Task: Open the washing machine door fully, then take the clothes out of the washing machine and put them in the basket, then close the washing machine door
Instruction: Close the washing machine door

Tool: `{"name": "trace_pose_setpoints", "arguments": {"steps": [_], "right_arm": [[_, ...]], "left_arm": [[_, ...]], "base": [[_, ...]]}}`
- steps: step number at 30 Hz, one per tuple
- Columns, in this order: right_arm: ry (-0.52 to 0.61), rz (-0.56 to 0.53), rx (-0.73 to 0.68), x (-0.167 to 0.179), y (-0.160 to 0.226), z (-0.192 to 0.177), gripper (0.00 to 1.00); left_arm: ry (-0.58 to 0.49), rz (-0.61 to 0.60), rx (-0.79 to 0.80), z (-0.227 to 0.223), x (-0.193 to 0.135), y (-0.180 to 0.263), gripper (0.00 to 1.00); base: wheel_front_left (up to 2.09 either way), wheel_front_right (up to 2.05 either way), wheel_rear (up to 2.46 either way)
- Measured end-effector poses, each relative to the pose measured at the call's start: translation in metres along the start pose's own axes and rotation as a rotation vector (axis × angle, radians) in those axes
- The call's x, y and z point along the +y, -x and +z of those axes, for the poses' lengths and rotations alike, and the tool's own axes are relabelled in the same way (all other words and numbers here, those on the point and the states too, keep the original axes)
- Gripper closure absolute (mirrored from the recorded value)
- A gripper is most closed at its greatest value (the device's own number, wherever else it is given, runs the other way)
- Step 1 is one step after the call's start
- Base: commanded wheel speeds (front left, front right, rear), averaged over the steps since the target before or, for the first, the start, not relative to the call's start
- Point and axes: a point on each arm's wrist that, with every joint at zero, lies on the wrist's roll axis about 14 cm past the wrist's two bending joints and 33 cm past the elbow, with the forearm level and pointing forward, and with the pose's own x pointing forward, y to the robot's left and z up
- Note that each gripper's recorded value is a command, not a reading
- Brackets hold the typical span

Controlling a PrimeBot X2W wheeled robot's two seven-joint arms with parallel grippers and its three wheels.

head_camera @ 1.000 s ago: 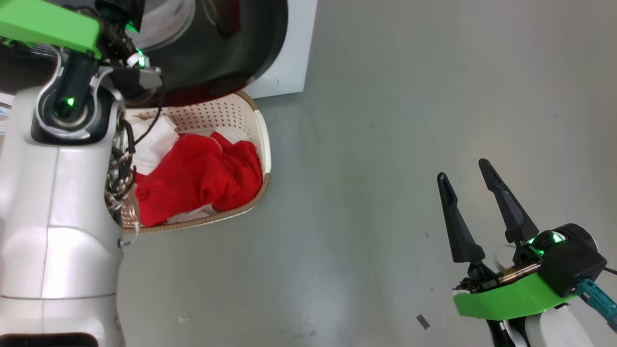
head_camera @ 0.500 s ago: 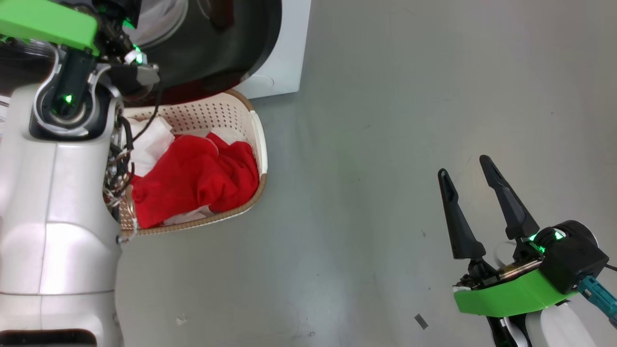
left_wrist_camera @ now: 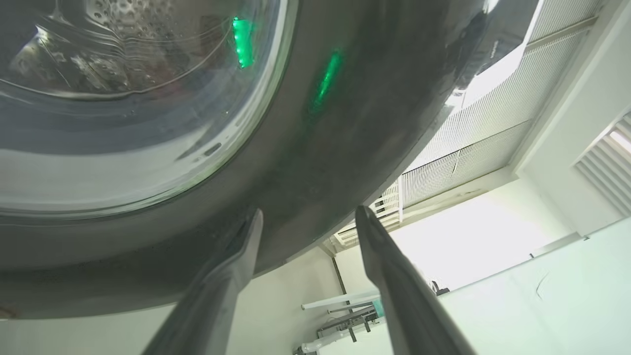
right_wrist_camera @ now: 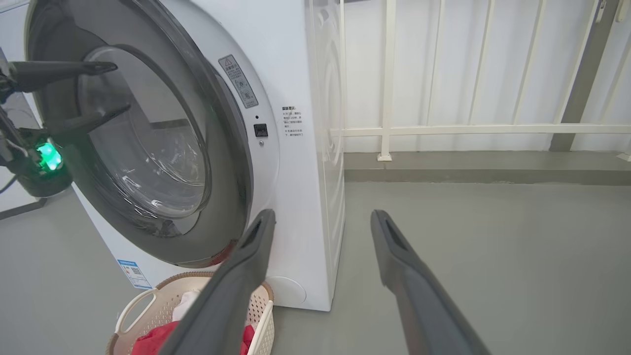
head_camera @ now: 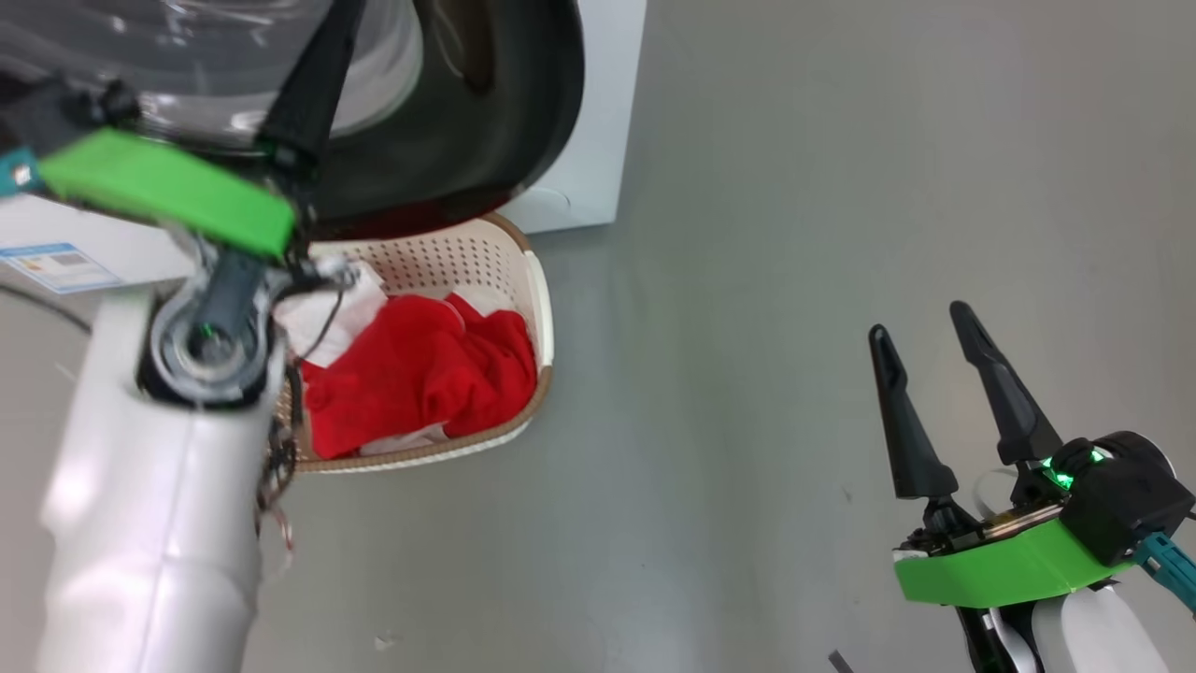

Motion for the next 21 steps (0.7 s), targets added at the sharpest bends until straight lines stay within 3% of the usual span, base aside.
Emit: {"name": "trace_pose_setpoints", "arguments": {"steps": [12,15,21], "right_arm": [[-0.021,0.043,-0.045,0.016,0.002,0.017,0.00],[-0.026,0.052,-0.041,0.020,0.009,0.017,0.00],[-0.033,0.080,-0.071,0.030,0.015,0.029,0.00]], "left_arm": [[-0.343,-0.026,-0.139,0.007,-0.018,0.066,0.00],[-0.498,-0.020,-0.181,0.013,-0.020,0.086,0.00],[-0.696,-0.001,-0.272,0.019,-0.030,0.123,0.00]], "base": [[0.00,0.00,0.00],[0.00,0.00,0.00],[0.00,0.00,0.00]]}}
